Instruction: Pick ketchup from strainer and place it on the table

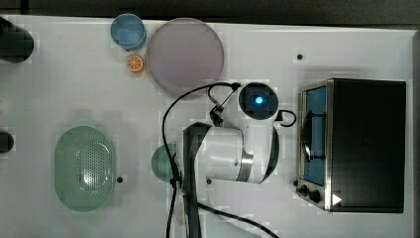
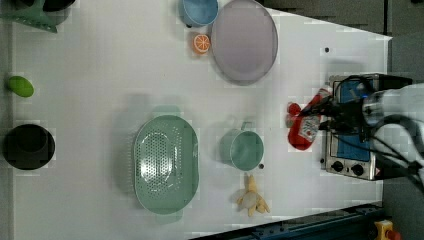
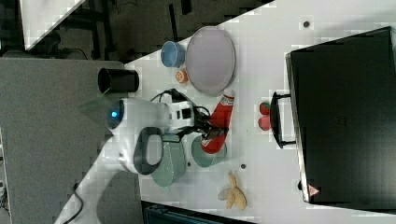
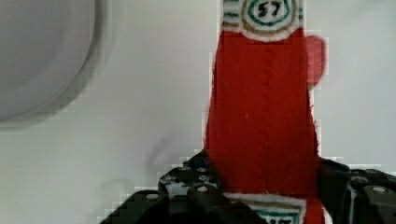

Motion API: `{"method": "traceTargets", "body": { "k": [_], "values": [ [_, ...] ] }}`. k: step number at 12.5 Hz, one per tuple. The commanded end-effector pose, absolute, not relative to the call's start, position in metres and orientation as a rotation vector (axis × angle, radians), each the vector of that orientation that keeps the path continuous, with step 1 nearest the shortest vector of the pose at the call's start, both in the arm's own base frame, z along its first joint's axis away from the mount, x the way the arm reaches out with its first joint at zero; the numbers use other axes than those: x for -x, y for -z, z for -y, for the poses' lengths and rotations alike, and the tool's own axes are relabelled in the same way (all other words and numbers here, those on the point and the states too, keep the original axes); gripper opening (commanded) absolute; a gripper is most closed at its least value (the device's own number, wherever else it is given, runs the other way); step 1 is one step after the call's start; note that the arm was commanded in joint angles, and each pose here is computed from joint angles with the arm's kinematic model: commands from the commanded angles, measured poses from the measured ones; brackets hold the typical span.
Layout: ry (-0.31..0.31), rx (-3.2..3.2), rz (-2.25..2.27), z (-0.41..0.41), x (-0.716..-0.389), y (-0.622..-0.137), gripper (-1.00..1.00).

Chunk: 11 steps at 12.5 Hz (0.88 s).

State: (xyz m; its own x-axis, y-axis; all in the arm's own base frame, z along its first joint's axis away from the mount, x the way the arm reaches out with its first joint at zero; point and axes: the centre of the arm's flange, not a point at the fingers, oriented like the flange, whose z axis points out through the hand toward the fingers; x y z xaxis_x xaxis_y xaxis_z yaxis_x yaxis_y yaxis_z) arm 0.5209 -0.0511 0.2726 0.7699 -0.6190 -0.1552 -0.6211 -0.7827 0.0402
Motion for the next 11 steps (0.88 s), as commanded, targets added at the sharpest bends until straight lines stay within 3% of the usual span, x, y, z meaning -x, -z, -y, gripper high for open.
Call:
{"method": "traceTargets", "body": {
  "k": [1, 3, 6, 7, 11],
  "values": [
    [-0.190, 2.961, -0.933, 0.036, -0.520, -0.254, 0.21],
    [-0.191, 2.994, -0.897, 0.041, -0.517, -0.233, 0.27],
    [-0.168, 3.041, -0.840, 0.042, -0.519, -0.226, 0.91],
    [-0.145, 3.042, -0.837, 0.040, -0.522, -0.235, 1.00],
    [0.071, 2.989, -0.920, 0.028, -0.548, -0.315, 1.00]
  ]
}}
